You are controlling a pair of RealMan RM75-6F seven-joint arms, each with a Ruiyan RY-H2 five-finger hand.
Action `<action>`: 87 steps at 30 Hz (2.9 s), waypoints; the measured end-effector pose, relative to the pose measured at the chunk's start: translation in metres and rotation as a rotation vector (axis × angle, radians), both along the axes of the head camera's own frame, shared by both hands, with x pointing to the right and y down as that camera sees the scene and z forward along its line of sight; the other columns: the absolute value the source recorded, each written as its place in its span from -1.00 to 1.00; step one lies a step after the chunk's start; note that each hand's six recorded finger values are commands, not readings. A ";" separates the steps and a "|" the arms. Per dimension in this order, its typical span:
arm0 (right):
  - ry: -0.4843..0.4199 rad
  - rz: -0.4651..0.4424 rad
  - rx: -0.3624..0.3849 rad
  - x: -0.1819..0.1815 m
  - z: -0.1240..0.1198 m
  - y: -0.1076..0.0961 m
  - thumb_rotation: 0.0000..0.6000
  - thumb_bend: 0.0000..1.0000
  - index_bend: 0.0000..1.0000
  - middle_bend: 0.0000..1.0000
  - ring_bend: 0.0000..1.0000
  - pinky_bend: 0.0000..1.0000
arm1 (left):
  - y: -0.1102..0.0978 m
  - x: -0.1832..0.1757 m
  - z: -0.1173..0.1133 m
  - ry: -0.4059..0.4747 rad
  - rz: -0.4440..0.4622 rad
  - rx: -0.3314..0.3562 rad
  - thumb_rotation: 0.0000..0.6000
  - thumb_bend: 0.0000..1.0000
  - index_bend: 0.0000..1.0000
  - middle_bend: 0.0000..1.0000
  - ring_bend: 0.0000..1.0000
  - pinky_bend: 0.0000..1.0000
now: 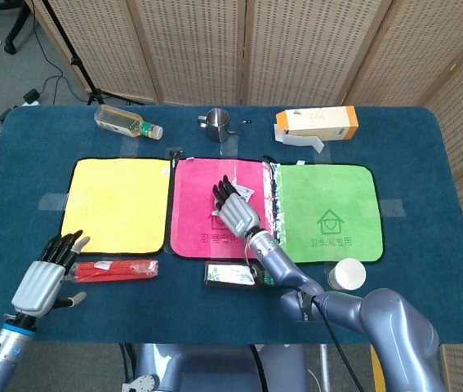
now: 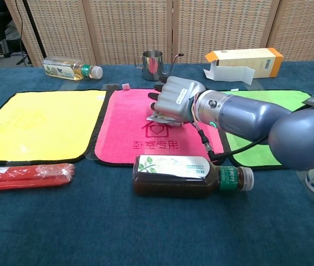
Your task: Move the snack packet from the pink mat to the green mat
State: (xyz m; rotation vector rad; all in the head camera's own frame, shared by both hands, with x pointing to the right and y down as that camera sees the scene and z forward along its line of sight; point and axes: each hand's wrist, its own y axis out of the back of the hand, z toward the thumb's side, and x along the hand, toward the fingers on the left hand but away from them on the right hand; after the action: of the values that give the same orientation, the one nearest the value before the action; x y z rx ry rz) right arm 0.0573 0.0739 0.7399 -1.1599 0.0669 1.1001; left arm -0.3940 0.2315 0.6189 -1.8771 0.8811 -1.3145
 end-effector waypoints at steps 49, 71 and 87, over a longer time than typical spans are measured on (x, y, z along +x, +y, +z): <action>0.133 0.178 0.004 0.108 0.013 -0.020 1.00 0.96 -0.70 -0.91 -1.00 -0.92 | -0.005 -0.006 -0.004 -0.010 -0.026 0.020 1.00 -0.81 -1.00 -1.00 -1.00 -1.00; 0.163 0.280 0.023 0.168 0.004 -0.028 1.00 0.96 -0.70 -0.91 -1.00 -0.92 | -0.004 -0.004 -0.005 -0.006 -0.024 0.023 1.00 -0.81 -1.00 -1.00 -1.00 -1.00; 0.053 0.195 0.049 0.114 -0.025 -0.017 1.00 0.96 -0.70 -0.91 -1.00 -0.92 | -0.004 -0.005 -0.007 0.000 -0.023 0.028 1.00 -0.81 -1.00 -1.00 -1.00 -1.00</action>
State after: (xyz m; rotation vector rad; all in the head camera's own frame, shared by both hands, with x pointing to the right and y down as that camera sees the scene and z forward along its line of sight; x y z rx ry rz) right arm 0.1712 0.0571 0.7152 -1.1096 -0.0325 1.2977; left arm -0.3985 0.2277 0.6115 -1.8510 0.9186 -1.3093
